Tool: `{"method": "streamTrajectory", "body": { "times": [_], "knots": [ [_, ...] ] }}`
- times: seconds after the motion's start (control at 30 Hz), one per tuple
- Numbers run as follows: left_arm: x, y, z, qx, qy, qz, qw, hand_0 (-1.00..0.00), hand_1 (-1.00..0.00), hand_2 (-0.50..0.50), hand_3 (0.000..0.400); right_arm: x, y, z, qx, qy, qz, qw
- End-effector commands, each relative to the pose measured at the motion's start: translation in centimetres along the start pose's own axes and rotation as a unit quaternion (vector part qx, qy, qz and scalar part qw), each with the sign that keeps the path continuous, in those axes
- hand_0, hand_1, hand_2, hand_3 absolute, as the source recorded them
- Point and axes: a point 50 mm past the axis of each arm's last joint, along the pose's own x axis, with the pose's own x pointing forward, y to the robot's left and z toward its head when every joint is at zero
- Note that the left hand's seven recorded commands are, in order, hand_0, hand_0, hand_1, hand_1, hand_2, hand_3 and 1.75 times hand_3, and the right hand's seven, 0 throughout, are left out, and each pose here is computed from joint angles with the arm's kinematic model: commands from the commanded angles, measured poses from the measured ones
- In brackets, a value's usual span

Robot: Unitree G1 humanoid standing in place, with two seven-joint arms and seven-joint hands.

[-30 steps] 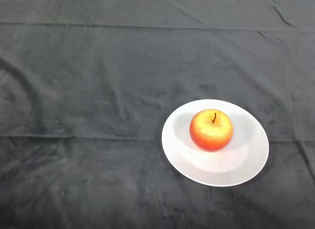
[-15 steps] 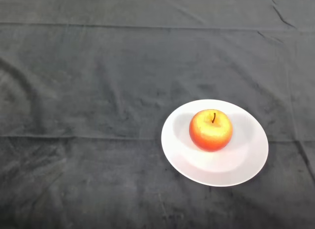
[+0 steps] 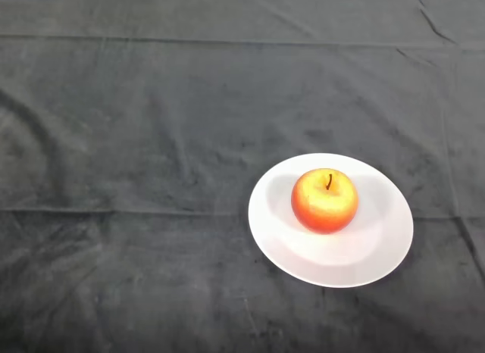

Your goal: Move the apple to the plate

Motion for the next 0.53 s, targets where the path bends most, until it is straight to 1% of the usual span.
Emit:
{"method": "streamTrajectory", "body": {
  "times": [0.03, 0.53],
  "knots": [
    [0.19, 0.22, 0.94, 0.025, -0.026, -0.006, 0.999, 0.0, 0.0, 0.0, 0.0, 0.15, 0.49, 0.87, 0.0031, -0.016, 0.0097, 0.9998],
    [0.07, -0.5, 0.7, 0.061, -0.025, -0.025, 0.998, 0.0, 0.0, 0.0, 0.0, 0.15, 0.49, 0.87, 0.0028, -0.016, 0.0097, 0.9998]
  ]
}}
